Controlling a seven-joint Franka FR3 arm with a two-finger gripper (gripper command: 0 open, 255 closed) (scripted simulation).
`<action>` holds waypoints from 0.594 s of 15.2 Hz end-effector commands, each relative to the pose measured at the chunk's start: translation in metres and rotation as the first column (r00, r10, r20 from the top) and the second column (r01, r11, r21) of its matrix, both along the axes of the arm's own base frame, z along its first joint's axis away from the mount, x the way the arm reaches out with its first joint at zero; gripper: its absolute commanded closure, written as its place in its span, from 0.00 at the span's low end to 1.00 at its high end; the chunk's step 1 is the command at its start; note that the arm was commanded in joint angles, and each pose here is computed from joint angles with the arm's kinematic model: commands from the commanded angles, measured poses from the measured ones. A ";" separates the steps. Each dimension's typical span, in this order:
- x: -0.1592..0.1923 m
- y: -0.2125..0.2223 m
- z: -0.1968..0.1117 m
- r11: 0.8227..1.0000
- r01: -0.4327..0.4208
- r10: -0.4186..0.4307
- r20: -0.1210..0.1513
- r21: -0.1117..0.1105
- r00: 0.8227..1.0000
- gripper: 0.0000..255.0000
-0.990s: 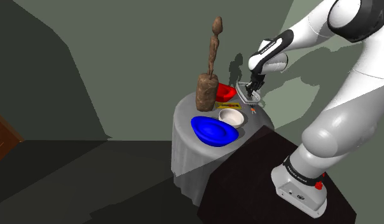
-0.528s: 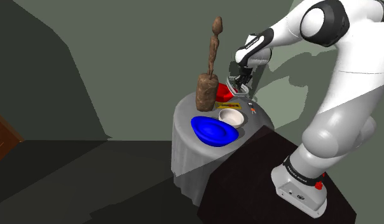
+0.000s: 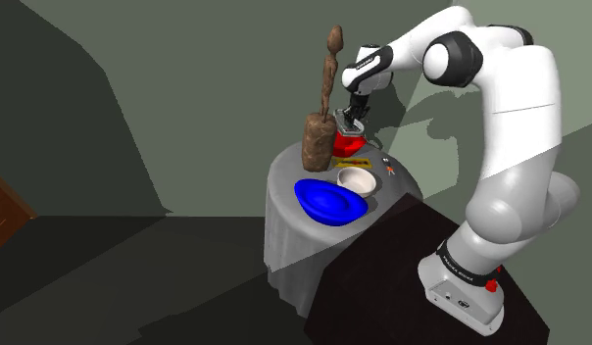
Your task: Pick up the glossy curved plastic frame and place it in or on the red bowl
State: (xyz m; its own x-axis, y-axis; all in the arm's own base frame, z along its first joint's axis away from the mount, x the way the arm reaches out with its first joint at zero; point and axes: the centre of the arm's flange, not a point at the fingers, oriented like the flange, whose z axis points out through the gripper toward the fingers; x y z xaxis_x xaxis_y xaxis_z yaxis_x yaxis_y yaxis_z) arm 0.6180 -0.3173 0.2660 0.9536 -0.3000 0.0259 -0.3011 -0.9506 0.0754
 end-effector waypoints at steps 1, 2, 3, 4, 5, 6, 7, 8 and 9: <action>0.028 -0.003 -0.001 1.000 0.000 0.000 0.000 0.000 1.000 1.00; 0.028 -0.003 -0.006 1.000 0.000 0.000 0.000 0.000 1.000 1.00; 0.028 -0.003 -0.011 1.000 0.000 0.000 0.000 0.000 1.000 1.00; 0.028 -0.003 -0.017 1.000 0.000 0.000 0.000 0.000 1.000 1.00; 0.028 -0.003 -0.022 1.000 0.000 0.000 0.000 0.000 1.000 1.00; 0.028 -0.003 -0.027 1.000 0.000 0.000 0.000 0.000 1.000 1.00; 0.028 -0.003 -0.033 1.000 0.000 0.000 0.000 0.000 1.000 1.00; 0.028 -0.003 -0.038 1.000 0.000 0.000 0.000 0.000 1.000 1.00; 0.028 -0.003 -0.043 1.000 0.000 0.000 0.000 0.000 1.000 1.00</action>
